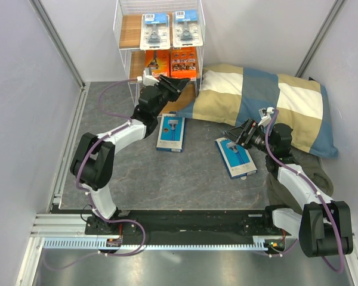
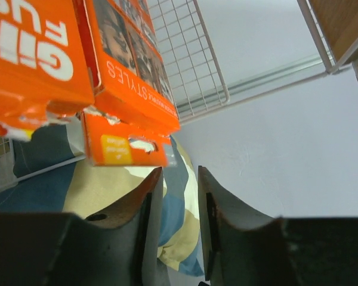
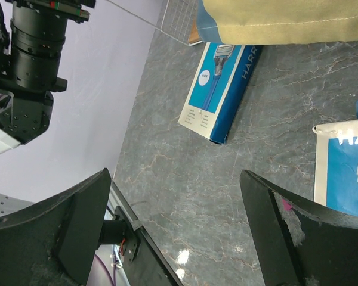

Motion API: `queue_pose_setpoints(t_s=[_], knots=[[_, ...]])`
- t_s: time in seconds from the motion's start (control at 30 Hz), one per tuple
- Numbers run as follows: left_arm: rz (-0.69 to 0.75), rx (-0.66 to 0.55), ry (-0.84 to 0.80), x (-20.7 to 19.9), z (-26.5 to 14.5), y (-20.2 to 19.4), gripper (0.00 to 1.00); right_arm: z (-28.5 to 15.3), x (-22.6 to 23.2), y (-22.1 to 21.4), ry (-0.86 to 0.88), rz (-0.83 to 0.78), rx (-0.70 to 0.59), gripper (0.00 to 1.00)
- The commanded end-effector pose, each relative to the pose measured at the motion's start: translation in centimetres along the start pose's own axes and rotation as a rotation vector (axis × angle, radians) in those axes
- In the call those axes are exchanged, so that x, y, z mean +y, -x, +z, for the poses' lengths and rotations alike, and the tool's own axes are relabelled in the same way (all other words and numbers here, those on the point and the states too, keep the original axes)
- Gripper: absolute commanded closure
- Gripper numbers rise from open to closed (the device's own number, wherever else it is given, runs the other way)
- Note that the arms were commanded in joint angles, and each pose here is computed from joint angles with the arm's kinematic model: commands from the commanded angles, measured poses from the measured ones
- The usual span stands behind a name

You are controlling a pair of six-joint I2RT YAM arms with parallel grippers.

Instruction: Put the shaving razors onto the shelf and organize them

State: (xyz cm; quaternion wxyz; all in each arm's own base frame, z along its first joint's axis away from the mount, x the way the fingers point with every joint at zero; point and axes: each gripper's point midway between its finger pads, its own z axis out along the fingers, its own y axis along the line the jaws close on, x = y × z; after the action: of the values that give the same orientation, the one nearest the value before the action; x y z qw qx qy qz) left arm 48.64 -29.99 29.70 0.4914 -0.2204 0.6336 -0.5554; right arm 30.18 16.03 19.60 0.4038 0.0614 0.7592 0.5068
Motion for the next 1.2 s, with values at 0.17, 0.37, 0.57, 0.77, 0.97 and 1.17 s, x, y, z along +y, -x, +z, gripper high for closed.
queue_pose_setpoints(t_s=[0.17, 0.37, 0.57, 0.77, 0.97, 1.17], knots=[[0.084, 0.089, -0.139, -2.4, -3.2, -1.8, 0.42, 0.0, 0.3, 0.3, 0.019, -0.038, -0.011, 0.02], [0.182, 0.161, -0.169, -2.9, -6.3, -3.2, 0.33, 0.0, 0.2, 0.3, 0.016, -0.038, -0.01, 0.02], [0.311, 0.228, -0.08, -1.2, -10.0, -3.8, 0.28, 0.1, -0.3, 0.1, 0.009, -0.036, -0.004, 0.02], [0.471, 0.267, 0.088, 1.8, -12.7, -3.1, 0.2, 0.2, -0.7, -0.2, 0.002, -0.039, 0.003, 0.02], [0.467, 0.265, 0.286, 6.9, -16.6, -1.9, 0.06, 0.4, -1.3, -0.7, -0.004, -0.027, 0.019, 0.02], [0.378, 0.295, 0.441, 12.3, -20.7, -2.5, 0.0, 0.6, -2.1, -1.5, -0.005, -0.011, 0.041, 0.02]])
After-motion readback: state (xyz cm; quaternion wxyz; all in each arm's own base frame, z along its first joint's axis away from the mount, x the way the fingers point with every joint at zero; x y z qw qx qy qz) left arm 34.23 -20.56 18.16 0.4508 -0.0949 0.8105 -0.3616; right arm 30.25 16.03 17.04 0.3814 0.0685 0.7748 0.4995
